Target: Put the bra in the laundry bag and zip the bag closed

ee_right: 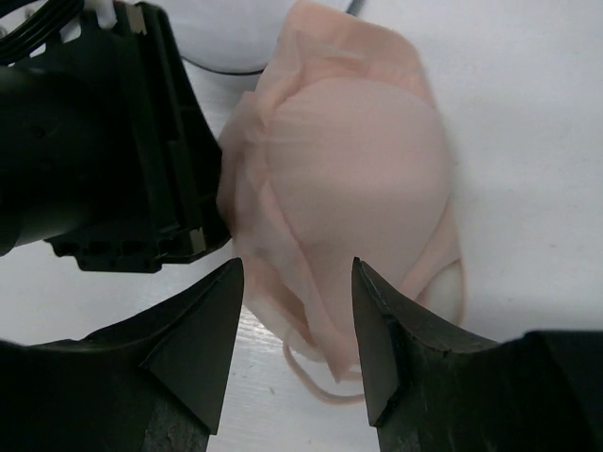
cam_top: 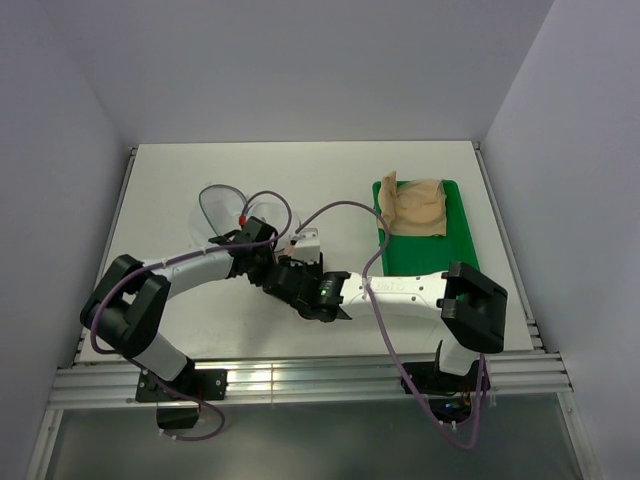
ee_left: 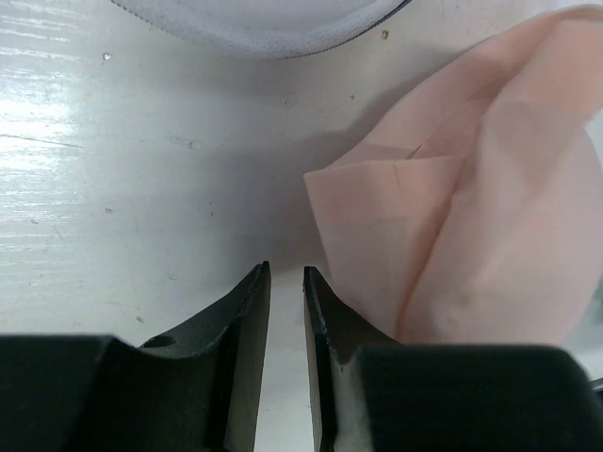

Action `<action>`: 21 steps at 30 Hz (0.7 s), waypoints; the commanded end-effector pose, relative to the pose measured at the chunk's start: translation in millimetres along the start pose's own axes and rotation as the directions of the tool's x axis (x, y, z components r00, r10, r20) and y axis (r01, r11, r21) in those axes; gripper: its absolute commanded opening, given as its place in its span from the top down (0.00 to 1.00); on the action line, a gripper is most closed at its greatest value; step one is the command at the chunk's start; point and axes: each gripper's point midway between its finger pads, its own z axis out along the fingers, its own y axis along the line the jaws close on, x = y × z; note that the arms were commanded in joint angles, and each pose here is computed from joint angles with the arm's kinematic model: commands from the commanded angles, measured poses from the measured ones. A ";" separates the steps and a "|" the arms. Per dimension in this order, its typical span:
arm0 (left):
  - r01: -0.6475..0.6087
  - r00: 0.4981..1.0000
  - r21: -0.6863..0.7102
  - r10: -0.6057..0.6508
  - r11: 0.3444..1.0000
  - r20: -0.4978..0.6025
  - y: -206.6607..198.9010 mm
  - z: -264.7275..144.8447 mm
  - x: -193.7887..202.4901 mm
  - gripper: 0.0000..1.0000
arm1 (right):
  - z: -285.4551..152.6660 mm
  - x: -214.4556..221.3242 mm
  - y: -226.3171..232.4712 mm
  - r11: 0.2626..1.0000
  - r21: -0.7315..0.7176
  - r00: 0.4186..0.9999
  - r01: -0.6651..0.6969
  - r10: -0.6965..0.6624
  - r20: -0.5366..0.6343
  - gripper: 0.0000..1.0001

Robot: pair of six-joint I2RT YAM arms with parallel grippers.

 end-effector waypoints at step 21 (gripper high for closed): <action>-0.011 0.999 -0.006 0.011 1.000 0.036 11.0 -5.9 -9.3 0.72 | 25.6 -60.6 -49.5 0.967 -0.018 0.964 -0.256 0.253 -0.082 0.84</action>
